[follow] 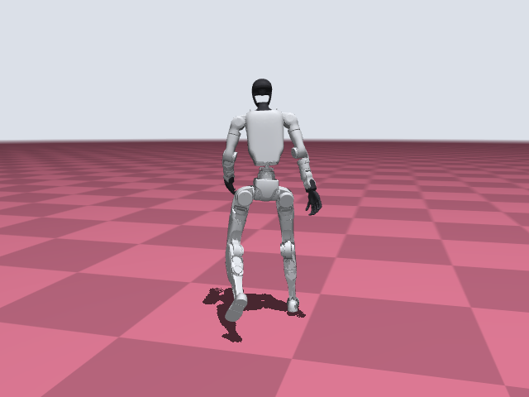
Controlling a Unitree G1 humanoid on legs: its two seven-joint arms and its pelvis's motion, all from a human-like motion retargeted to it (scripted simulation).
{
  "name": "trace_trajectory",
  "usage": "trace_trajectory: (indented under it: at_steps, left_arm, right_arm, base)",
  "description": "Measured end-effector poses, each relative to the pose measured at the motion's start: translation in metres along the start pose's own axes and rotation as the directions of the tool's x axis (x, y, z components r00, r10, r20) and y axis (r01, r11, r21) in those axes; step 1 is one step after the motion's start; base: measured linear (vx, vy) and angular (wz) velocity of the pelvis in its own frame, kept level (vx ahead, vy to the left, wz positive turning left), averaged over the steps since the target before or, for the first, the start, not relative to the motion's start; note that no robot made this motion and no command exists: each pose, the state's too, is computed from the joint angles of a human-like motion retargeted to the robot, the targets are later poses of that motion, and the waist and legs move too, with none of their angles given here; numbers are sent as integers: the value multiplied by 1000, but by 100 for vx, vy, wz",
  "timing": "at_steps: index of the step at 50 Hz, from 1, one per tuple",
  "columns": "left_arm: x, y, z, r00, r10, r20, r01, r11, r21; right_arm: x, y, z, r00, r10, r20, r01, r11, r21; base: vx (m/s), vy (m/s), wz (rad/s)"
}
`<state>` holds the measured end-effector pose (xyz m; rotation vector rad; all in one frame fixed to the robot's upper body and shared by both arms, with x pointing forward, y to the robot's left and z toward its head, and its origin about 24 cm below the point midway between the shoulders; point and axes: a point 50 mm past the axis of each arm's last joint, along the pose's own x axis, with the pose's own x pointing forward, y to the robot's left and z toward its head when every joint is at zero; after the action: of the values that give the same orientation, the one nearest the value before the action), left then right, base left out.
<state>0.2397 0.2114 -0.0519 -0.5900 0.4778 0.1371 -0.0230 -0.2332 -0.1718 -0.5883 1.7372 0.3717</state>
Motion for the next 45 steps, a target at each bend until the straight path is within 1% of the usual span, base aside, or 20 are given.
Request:
trace_trajectory:
  at_steps: [3,5,7,10,13,15,18,20,21,22,24,26,28,30,32,35,38,41,43,45]
  left_arm:
    - [-28,52,-65,934,249,-256,-250,968,27]
    - [-58,84,-102,839,378,-392,-373,923,92]
    - [-94,117,-122,737,495,-460,-475,864,167]
    - [-155,162,-134,579,648,-496,-570,756,322]
    - [-213,190,-140,424,739,-523,-618,658,429]
    - [-240,201,-140,349,762,-546,-660,613,434]
    - [-249,209,-130,341,745,-574,-687,614,389]
    - [-237,212,-114,417,700,-580,-618,686,384]
    - [-219,213,-98,490,673,-554,-536,734,417]
    - [-199,211,-79,562,646,-517,-456,763,457]
    - [-154,199,-31,721,583,-374,-321,760,565]
    - [-117,173,25,861,466,-205,-199,679,706]
    - [-96,134,84,955,292,-40,-120,508,853]
    - [-91,86,140,991,88,98,-120,288,950]
    - [-100,39,189,973,-113,202,-191,101,976]
    - [-130,-29,243,872,-385,302,-350,-60,935]
    - [-164,-80,274,736,-581,346,-509,-139,850]
    - [-191,-109,293,627,-679,382,-615,-130,778]
    - [-207,-121,302,571,-707,418,-670,-108,734]
    - [-220,-130,309,531,-723,443,-729,-123,673]
  right_arm:
    - [-18,-57,62,961,-230,152,220,972,78]
    - [-39,-92,100,898,-349,269,304,932,197]
    - [-67,-125,133,793,-458,401,343,881,327]
    - [-127,-171,167,530,-626,572,363,777,514]
    - [-190,-207,175,250,-718,650,354,692,629]
    - [-223,-222,171,110,-747,656,329,650,685]
    - [-243,-235,152,37,-773,633,270,617,739]
    - [-235,-236,133,71,-768,637,254,631,733]
    - [-227,-235,124,115,-749,653,260,657,708]
    - [-219,-233,116,156,-728,668,272,682,679]
    - [-210,-230,101,220,-683,697,344,723,599]
    - [-212,-230,82,255,-646,720,476,732,488]
    - [-228,-234,61,253,-634,731,641,676,364]
    - [-258,-241,40,207,-653,729,798,544,261]
    - [-297,-249,22,113,-684,721,912,359,198]
    - [-364,-252,4,-75,-708,702,990,32,137]
    - [-424,-244,-7,-281,-683,675,951,-291,101]
    - [-476,-228,-12,-468,-597,652,821,-567,70]
    - [-505,-216,-16,-559,-529,638,709,-704,38]
    - [-525,-205,-23,-621,-475,623,611,-792,6]
  base:
    - [73,-56,-25]
    - [63,17,-25]
    - [67,27,-81]
    - [83,6,-81]
    - [88,9,78]
    - [85,8,158]
    - [83,10,200]
    - [78,9,218]
    - [67,6,199]
    - [60,4,204]
    - [58,0,249]
    - [56,-4,291]
    - [53,-8,324]
    - [48,-14,337]
    - [44,-20,316]
    - [41,-28,270]
    - [45,-56,160]
    - [38,-42,63]
    - [14,7,69]
    - [14,-14,128]
